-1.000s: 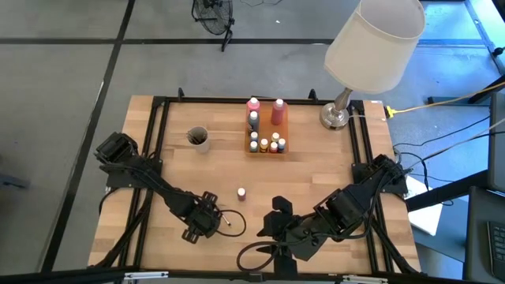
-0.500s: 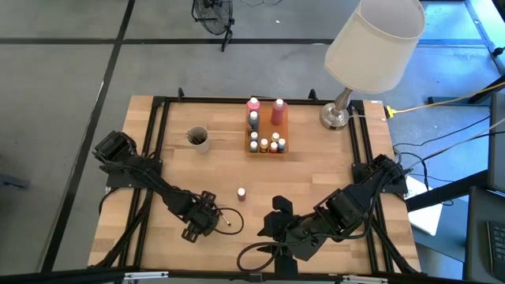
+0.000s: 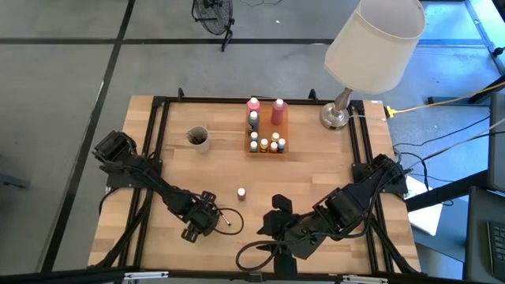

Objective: Pick & Place Paint Supplies
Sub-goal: Put the bottom silver paint brush into the white cup

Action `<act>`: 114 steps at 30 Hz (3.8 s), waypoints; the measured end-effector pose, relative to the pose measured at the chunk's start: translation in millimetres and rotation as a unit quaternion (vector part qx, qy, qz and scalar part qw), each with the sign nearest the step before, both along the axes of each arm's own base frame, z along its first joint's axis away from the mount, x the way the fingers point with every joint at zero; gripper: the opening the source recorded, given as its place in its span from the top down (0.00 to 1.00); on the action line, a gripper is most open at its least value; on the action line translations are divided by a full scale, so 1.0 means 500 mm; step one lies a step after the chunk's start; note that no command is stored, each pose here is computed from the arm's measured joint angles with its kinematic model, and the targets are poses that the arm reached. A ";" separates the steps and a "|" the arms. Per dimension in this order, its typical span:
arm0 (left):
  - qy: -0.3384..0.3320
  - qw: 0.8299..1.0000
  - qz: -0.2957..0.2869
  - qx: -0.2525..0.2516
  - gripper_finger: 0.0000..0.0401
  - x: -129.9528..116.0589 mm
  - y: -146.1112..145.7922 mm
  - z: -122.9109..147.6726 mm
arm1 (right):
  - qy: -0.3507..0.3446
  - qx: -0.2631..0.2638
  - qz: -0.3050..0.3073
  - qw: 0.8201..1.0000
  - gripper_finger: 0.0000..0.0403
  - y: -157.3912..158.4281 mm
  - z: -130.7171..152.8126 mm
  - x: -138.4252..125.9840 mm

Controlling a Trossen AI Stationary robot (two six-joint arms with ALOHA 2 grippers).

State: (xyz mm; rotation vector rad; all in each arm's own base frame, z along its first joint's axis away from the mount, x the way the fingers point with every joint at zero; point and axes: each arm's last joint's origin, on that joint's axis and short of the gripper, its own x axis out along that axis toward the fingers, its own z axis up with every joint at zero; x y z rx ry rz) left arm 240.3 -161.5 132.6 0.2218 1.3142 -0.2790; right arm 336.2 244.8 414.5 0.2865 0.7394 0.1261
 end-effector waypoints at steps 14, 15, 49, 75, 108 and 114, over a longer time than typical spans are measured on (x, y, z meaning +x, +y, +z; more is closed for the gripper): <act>0.002 1.000 -0.004 0.003 0.67 -0.001 0.001 -0.002 | 0.000 0.000 0.000 1.000 0.56 0.000 0.000 0.000; 0.002 1.000 -0.005 0.003 0.68 0.000 0.001 -0.002 | 0.000 0.000 0.000 1.000 0.56 0.000 0.000 0.000; 0.034 0.999 -0.014 -0.016 1.00 0.013 0.003 0.018 | 0.000 0.001 0.001 1.000 0.56 0.000 0.000 0.000; 0.056 0.998 0.007 0.001 1.00 0.015 0.001 0.060 | 0.003 0.007 0.008 1.000 0.56 0.002 0.000 0.000; -0.355 0.914 0.187 0.062 1.00 -0.097 0.118 0.484 | -0.021 0.005 0.030 0.999 0.58 -0.004 0.012 0.006; -0.452 0.859 0.235 0.054 1.00 -0.170 0.173 0.552 | -0.025 0.007 0.031 0.999 0.61 -0.009 0.021 0.000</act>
